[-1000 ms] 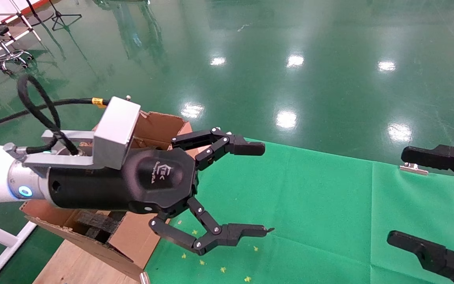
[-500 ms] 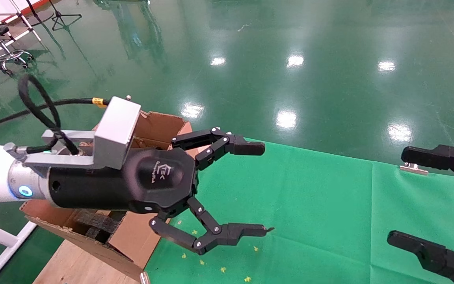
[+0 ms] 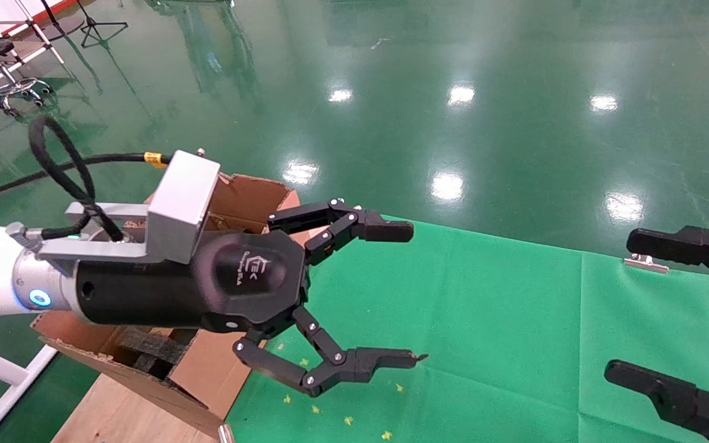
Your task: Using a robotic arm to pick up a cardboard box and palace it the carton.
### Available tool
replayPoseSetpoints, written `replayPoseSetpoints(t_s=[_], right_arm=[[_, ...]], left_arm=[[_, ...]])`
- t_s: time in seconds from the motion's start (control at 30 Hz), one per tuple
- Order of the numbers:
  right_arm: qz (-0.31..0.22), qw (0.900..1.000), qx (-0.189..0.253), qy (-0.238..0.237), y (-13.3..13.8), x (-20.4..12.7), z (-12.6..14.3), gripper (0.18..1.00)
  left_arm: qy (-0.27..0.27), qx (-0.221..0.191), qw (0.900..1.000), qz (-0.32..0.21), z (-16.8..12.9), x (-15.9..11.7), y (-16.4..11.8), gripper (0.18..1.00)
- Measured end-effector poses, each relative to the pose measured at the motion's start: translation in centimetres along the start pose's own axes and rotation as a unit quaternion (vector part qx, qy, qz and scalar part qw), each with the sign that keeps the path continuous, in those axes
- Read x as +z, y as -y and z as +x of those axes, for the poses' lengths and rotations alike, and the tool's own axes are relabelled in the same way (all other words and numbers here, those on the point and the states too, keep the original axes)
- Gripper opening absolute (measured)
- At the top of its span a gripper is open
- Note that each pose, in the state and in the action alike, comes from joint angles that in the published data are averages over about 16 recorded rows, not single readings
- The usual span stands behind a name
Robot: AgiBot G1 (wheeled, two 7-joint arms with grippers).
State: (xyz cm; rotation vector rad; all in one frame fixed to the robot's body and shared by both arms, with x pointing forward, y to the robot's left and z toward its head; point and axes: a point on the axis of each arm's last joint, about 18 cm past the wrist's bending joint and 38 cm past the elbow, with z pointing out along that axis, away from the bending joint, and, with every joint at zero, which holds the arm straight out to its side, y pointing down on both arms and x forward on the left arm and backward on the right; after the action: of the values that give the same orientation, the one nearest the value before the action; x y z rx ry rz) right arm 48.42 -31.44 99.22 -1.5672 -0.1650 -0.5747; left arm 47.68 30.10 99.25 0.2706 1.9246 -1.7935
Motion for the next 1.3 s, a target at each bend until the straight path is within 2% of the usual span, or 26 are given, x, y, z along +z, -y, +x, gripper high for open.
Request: replayPoseSetpoints(t_s=[1.3], right_arm=[[0.0, 1.0, 0.0, 0.0, 0.0, 0.0, 0.0, 1.001]], left_arm=[[0.0, 0.0, 1.0, 0.0, 0.0, 0.0, 0.0, 1.001]])
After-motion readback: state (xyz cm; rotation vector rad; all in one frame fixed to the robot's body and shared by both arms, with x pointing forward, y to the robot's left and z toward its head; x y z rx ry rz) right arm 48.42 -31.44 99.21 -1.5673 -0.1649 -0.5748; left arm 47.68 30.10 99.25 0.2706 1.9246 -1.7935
